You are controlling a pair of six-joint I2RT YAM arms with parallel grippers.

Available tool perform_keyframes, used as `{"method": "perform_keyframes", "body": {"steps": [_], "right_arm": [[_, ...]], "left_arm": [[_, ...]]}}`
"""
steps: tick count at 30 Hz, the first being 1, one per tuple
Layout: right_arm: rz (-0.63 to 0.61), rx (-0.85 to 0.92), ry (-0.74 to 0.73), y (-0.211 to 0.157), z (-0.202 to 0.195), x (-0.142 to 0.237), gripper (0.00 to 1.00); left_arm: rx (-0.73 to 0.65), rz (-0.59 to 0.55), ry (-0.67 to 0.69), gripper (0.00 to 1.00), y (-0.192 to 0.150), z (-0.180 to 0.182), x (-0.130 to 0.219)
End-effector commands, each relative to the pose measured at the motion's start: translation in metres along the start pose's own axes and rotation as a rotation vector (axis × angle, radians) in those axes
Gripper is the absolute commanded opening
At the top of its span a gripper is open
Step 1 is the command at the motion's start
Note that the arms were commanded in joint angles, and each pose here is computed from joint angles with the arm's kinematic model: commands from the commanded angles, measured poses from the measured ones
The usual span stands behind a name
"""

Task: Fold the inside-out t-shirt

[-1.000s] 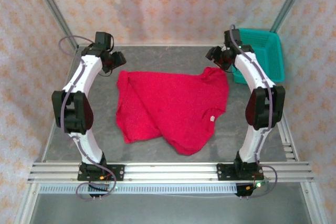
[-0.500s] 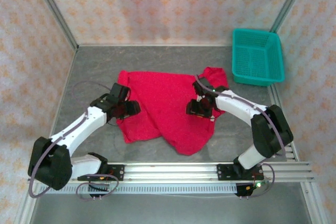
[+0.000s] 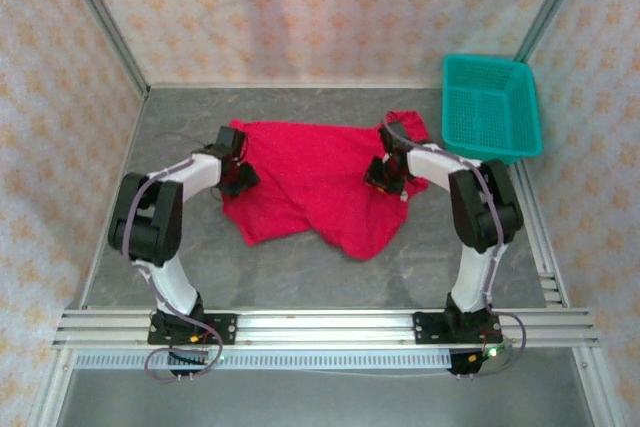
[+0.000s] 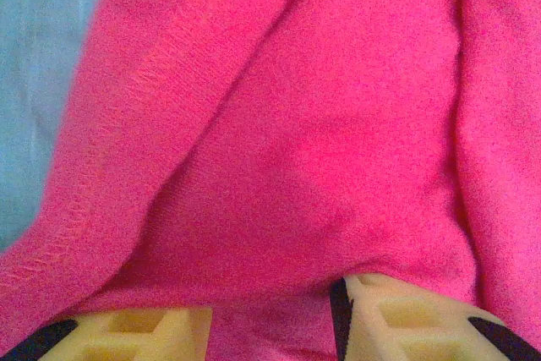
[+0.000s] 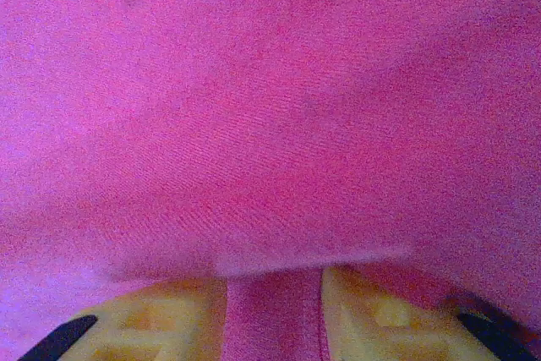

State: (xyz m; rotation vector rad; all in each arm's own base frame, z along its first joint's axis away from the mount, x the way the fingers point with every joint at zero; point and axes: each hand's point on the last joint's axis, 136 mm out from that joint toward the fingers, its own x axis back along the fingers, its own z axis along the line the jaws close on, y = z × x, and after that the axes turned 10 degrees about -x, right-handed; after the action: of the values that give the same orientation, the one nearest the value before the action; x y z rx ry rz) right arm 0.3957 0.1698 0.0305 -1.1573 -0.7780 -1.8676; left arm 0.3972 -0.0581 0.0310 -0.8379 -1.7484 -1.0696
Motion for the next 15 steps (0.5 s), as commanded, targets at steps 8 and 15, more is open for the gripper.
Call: {"method": "perform_keyframes", "body": {"steps": [8,15], "right_arm": [[-0.031,0.192,-0.061,-0.028,0.002,0.062,0.56],[0.015,0.204,0.02,-0.105,-0.01,0.065,0.72]], "left_arm": [[-0.224,-0.184,0.113,0.48,0.02,-0.02,0.096],[-0.151,-0.133,-0.022,0.62,-0.062,-0.001,0.104]]}}
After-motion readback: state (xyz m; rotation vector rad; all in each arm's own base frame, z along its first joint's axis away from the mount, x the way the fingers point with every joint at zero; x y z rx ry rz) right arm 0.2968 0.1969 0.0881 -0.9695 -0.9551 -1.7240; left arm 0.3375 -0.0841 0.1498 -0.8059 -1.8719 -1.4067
